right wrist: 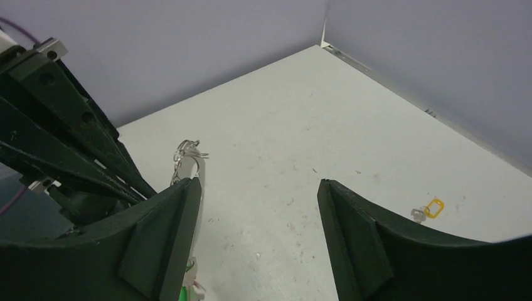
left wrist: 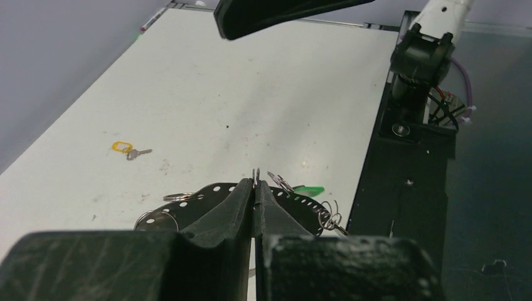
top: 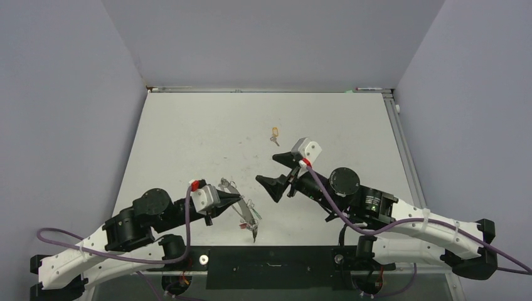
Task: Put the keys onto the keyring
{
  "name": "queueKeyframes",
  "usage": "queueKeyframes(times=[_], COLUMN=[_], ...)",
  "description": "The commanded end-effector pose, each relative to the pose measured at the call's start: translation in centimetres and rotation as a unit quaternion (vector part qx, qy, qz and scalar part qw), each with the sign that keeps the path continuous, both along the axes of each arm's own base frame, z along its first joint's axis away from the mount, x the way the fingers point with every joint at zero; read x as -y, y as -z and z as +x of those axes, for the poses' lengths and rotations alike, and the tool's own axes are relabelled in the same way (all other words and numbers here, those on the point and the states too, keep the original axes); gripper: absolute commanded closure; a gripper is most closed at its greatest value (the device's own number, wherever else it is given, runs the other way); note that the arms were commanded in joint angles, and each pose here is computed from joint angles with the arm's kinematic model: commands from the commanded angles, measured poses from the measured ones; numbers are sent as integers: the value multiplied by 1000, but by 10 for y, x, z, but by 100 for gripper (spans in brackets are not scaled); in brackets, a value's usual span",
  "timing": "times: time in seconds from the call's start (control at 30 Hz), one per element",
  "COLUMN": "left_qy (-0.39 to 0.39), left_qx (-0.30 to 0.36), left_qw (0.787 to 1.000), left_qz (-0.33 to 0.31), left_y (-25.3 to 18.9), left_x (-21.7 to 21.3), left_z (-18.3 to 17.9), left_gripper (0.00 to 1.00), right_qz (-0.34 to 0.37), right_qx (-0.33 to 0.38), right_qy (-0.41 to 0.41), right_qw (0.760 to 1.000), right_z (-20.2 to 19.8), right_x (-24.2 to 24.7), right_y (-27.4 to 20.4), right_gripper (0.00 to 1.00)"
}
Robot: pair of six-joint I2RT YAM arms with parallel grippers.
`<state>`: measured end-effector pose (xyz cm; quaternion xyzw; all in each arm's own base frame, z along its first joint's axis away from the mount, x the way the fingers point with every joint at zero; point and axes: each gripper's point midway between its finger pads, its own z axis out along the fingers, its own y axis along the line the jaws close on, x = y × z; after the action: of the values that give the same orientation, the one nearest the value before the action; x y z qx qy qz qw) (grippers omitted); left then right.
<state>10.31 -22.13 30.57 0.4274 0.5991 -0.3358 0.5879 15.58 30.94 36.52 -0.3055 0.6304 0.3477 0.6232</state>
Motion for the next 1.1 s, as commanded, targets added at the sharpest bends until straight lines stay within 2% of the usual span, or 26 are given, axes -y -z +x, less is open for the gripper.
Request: queueKeyframes(times=[0.0,0.23,0.53,0.7,1.07], left_qy=[56,90,118,122,122], left_qx=[28,50,83,85,84], left_qw=[998,994,989,988,985], left_qz=[-13,-28,-44,-45,-86], left_y=[-21,-20,-14,-13,-21], left_x=[0,2,1,4,1], left_z=[-19,-30,-39,-39,-41], left_gripper=[100,100,100,100,100], right_qz=[15,19,-7,-17,-26], right_qx=[59,138,168,162,143], right_qy=[-84,-209,-311,-333,-344], right_qw=[995,968,935,929,928], right_z=[-23,-69,-99,-102,-96], right_x=[-12,-9,-22,-36,-51], right_y=[-15,-2,21,29,46], right_gripper=[31,34,46,56,68])
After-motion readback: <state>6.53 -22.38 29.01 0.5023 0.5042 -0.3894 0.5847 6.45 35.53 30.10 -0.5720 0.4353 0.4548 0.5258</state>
